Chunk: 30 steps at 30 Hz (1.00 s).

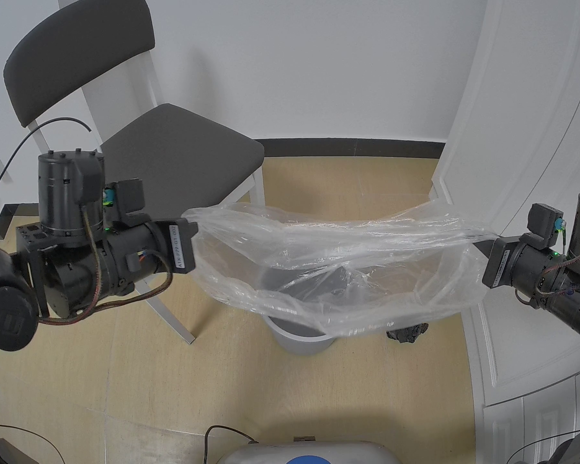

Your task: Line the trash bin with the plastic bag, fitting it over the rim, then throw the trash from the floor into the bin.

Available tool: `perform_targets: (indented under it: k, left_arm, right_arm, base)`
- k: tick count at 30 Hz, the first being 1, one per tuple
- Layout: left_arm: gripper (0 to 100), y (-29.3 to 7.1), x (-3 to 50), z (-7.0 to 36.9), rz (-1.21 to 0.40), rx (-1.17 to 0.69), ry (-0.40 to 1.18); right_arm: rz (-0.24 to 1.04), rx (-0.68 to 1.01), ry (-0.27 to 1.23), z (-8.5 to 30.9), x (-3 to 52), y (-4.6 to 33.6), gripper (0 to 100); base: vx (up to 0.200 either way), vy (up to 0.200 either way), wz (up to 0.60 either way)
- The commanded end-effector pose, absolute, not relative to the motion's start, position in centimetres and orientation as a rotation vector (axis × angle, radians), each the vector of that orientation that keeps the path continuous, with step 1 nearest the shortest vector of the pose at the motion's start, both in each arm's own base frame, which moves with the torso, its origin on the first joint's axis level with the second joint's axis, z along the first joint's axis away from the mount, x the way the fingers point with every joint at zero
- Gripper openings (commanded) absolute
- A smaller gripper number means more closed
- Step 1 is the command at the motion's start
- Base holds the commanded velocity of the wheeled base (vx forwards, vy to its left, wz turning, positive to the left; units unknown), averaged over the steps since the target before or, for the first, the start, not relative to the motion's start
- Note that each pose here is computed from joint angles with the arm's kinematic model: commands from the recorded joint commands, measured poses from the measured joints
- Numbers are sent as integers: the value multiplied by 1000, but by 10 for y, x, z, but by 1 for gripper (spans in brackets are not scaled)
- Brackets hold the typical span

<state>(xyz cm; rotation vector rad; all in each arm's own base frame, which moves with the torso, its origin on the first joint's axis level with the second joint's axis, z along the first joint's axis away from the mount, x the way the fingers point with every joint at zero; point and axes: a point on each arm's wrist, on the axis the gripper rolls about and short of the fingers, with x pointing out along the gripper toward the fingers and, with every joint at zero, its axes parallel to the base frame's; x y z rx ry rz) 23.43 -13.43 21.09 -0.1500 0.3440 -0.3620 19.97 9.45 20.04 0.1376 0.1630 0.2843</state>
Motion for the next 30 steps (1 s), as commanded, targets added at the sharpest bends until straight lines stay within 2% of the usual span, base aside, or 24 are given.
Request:
perform_targets:
  k: [1,10,18,30]
  left_arm:
    - [0,-158,245,202,-409,-130,374]
    - [0,-189,250,187,-479,-130,411]
    - [0,-200,253,178,-490,-191,414]
    - [0,-204,259,173,-477,-232,440]
  right_arm:
    - [374,127,170,200,202,110,0]
    - [479,114,231,183,216,144,0]
    - [515,233,201,155,235,174,0]
    - [518,233,221,145,239,180,0]
  base:
    - [0,0,0]
    - [0,0,0]
    - [0,0,0]
    - [0,0,0]
